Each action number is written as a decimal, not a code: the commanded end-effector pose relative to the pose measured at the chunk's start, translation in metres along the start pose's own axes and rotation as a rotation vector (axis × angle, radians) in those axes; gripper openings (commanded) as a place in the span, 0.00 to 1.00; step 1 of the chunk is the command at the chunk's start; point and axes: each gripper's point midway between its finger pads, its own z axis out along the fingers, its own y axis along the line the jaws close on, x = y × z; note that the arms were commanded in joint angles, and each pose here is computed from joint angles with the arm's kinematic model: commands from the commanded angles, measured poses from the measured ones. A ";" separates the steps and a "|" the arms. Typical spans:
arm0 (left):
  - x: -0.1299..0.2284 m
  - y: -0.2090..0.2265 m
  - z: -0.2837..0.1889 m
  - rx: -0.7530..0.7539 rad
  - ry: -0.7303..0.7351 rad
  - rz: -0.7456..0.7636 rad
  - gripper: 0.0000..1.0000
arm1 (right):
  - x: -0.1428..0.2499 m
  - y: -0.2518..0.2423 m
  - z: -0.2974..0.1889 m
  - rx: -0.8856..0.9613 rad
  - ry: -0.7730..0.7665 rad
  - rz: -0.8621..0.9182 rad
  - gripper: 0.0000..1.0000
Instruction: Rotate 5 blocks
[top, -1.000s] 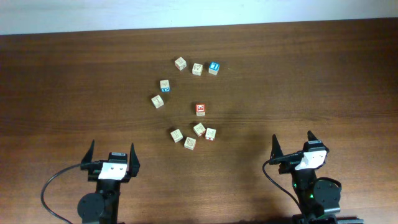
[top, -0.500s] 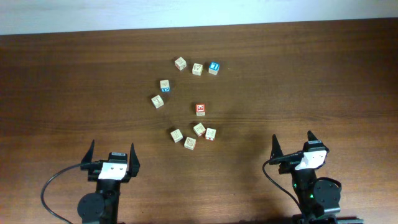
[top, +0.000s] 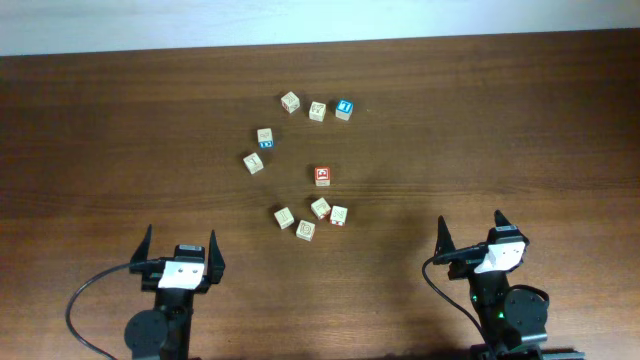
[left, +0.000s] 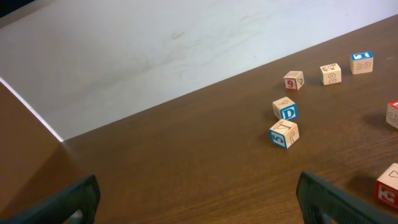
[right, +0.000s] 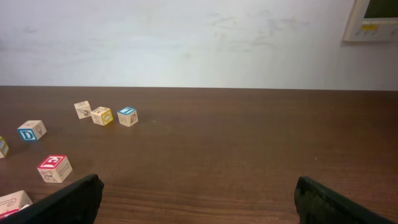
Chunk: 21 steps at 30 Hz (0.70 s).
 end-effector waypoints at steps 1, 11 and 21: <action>0.002 0.002 0.000 -0.013 0.001 0.012 0.99 | 0.003 -0.003 0.000 0.015 0.003 0.004 0.98; 0.001 0.003 0.000 -0.016 -0.004 0.013 0.99 | 0.003 -0.003 0.000 0.015 0.003 0.004 0.98; 0.001 0.003 0.000 -0.017 -0.001 0.012 0.99 | 0.003 -0.003 0.000 0.015 0.003 0.004 0.98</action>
